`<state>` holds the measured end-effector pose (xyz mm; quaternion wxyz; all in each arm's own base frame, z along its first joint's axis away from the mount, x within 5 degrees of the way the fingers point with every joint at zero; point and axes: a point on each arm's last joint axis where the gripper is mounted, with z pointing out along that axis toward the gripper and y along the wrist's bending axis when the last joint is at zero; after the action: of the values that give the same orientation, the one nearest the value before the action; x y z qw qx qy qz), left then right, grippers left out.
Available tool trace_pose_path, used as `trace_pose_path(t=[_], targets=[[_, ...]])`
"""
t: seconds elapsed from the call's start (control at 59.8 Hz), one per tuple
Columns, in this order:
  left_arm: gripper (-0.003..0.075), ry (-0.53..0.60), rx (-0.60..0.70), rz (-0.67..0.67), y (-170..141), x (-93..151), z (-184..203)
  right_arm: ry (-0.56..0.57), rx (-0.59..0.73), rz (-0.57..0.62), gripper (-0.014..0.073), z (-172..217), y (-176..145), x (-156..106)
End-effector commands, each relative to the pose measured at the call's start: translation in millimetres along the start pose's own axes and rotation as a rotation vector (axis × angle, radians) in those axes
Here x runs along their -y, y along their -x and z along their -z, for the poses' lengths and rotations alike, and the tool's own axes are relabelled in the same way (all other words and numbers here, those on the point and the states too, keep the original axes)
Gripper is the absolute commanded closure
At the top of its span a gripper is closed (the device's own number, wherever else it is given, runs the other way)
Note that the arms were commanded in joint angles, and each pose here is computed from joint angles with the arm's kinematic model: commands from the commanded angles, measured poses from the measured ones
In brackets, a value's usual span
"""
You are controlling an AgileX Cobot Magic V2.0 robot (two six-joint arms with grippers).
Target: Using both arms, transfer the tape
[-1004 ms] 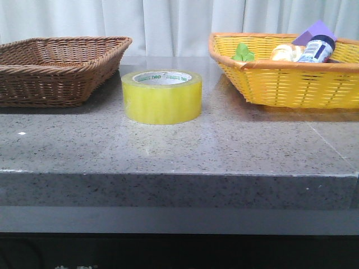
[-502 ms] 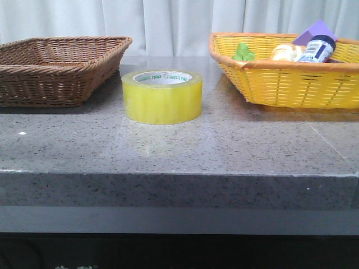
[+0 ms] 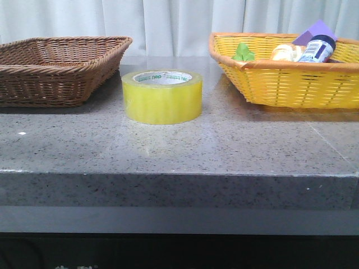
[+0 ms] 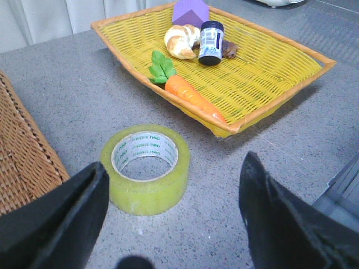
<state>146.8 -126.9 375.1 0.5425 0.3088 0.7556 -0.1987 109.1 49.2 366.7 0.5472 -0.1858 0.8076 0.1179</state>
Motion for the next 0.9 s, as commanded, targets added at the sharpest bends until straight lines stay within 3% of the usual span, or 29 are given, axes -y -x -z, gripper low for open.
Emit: trace_pose_path(t=[0.0,0.268,0.402,0.669,0.887], targets=[[0.0228,0.012,0.075,-0.038,27.1,-1.0,1.4,-0.012,0.107,-0.005,0.0222,5.5,14.3,1.2],[0.0220,0.040,-0.190,-0.166,53.1,-8.8,-29.2,-0.012,0.107,-0.005,0.0222,5.5,14.3,1.2],[0.0147,0.021,-0.299,-0.194,62.6,-10.3,-56.3,-0.012,0.107,-0.005,0.0222,5.5,14.3,1.2],[0.0133,-0.026,-0.513,-0.256,58.9,-12.2,-108.2,-0.012,0.107,-0.005,0.0222,5.5,14.3,1.2],[0.0133,-0.059,-0.599,-0.313,55.3,-13.3,-137.0,-0.012,0.107,-0.005,0.0222,5.5,14.3,1.2]])
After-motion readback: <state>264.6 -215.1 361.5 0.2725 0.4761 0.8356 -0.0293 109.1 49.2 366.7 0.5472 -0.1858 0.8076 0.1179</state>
